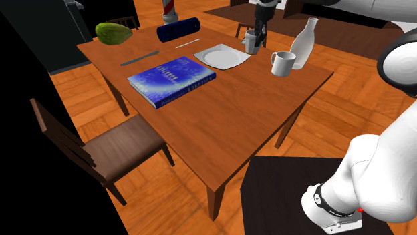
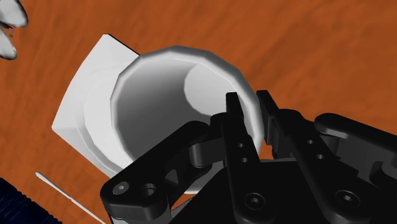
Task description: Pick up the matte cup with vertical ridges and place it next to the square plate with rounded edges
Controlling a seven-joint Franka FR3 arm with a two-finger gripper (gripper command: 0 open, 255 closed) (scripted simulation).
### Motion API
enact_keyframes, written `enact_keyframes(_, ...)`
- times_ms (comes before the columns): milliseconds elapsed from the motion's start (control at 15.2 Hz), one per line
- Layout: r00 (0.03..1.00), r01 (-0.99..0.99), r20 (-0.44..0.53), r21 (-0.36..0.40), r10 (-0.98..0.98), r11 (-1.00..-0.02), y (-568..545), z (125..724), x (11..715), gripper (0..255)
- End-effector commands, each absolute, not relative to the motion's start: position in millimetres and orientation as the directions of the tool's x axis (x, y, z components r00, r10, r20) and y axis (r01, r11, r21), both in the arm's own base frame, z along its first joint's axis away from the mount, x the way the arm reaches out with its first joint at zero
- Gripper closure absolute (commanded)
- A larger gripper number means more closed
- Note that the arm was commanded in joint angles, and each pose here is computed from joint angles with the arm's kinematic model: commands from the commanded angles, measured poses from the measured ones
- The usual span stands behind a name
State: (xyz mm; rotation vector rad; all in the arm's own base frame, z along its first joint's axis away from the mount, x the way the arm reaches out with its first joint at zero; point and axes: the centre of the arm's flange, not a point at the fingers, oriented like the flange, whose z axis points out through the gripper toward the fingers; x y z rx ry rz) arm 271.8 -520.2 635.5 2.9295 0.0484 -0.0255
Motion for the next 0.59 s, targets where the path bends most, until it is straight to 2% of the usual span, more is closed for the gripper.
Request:
enact_keyframes(0, 0.999, 0.035, -0.020, 0.210, 0.031, -0.977, -520, 625, 272, 255)
enact_keyframes(528, 0.999, 0.035, -0.020, 0.210, 0.031, -0.977, -520, 582, 272, 255)
